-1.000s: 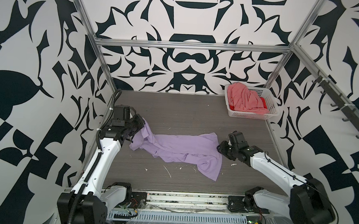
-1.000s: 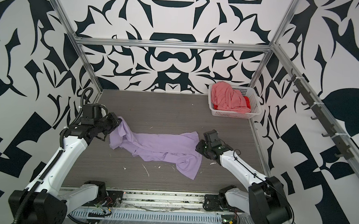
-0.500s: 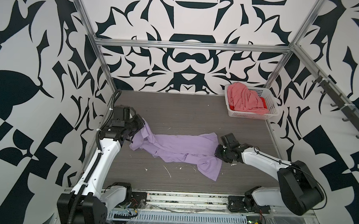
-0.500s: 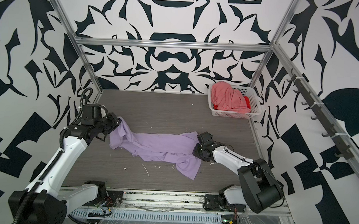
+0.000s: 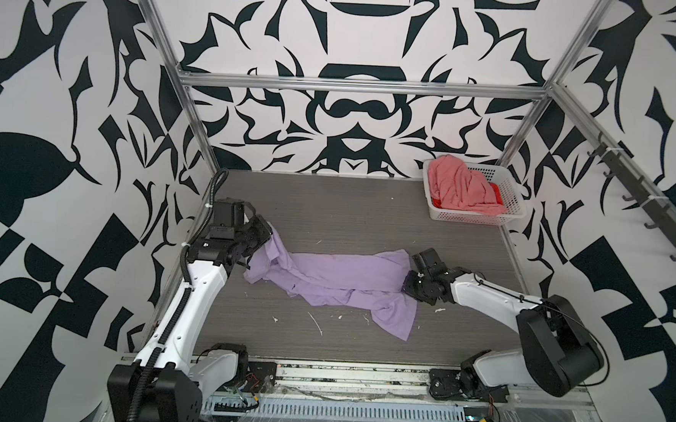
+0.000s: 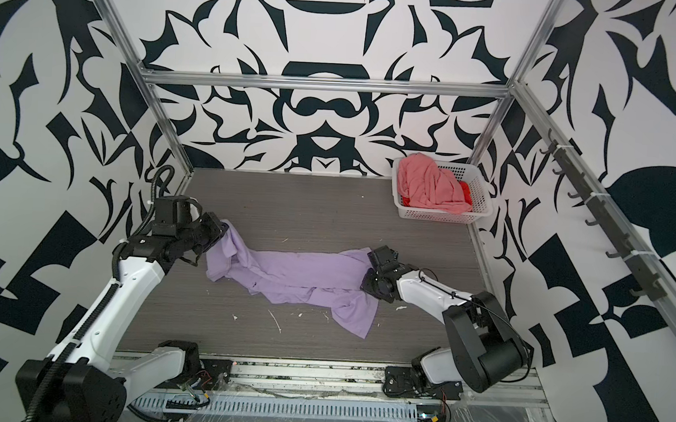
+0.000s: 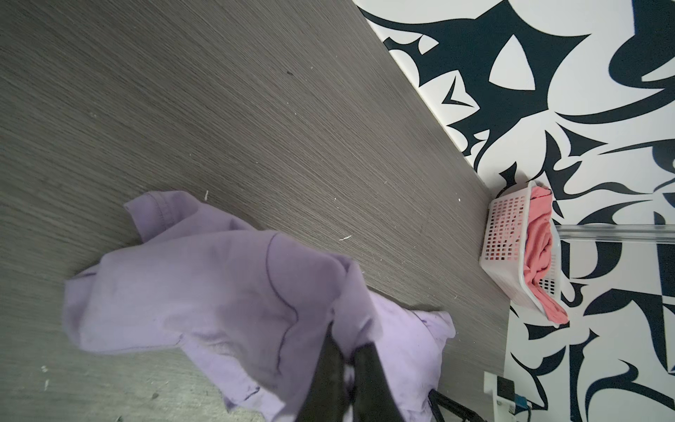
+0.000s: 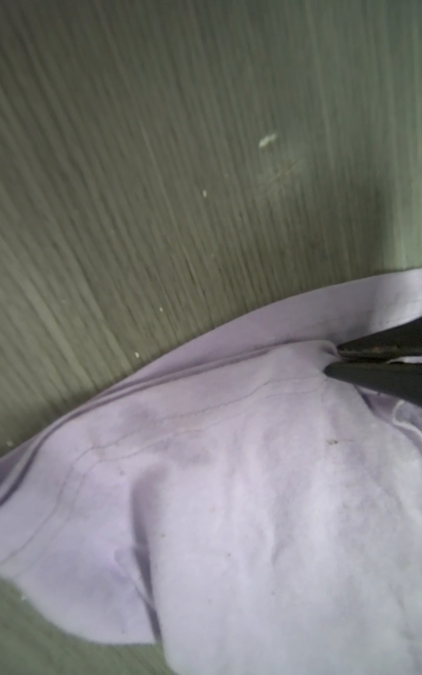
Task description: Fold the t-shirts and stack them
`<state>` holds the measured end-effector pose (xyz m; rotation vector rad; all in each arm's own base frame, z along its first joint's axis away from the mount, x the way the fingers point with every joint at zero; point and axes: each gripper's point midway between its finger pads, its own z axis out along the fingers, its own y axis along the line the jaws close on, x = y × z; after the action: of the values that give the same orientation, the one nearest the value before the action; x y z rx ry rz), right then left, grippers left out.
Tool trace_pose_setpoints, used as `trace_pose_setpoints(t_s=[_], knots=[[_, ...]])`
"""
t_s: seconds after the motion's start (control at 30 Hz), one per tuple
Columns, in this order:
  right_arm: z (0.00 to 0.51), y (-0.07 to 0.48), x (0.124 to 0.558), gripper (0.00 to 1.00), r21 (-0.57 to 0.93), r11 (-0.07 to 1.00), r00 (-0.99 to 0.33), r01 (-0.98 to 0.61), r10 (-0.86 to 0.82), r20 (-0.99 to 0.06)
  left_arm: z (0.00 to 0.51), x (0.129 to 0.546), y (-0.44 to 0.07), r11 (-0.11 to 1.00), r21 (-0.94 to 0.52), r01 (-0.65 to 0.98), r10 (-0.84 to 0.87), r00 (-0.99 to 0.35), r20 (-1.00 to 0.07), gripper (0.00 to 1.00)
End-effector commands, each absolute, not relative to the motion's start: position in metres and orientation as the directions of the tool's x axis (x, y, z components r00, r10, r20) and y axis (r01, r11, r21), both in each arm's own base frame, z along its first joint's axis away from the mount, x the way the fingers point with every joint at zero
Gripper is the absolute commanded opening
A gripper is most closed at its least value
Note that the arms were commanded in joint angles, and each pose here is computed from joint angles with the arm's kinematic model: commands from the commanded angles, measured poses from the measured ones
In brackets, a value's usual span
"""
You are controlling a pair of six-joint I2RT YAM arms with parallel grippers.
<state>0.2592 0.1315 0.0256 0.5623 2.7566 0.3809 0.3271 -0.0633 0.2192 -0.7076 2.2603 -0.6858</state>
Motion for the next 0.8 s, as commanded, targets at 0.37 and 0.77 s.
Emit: trace_pose_setpoints(t_s=[0.37, 0.77], knots=[[0.114, 0.094, 0.252, 0.0, 0.198, 0.927, -0.853, 0.318, 0.371, -0.368, 0.191, 0.319, -0.077, 0.767, -0.564, -0.305, -0.539, -0.784, -0.309, 0.0], [0.154, 0.008, 0.247, 0.0, 0.11, 0.903, -0.79, 0.415, 0.418, -0.448, 0.131, 0.264, -0.086, 0.811, -0.431, -0.396, -0.426, -0.904, 0.028, 0.04]])
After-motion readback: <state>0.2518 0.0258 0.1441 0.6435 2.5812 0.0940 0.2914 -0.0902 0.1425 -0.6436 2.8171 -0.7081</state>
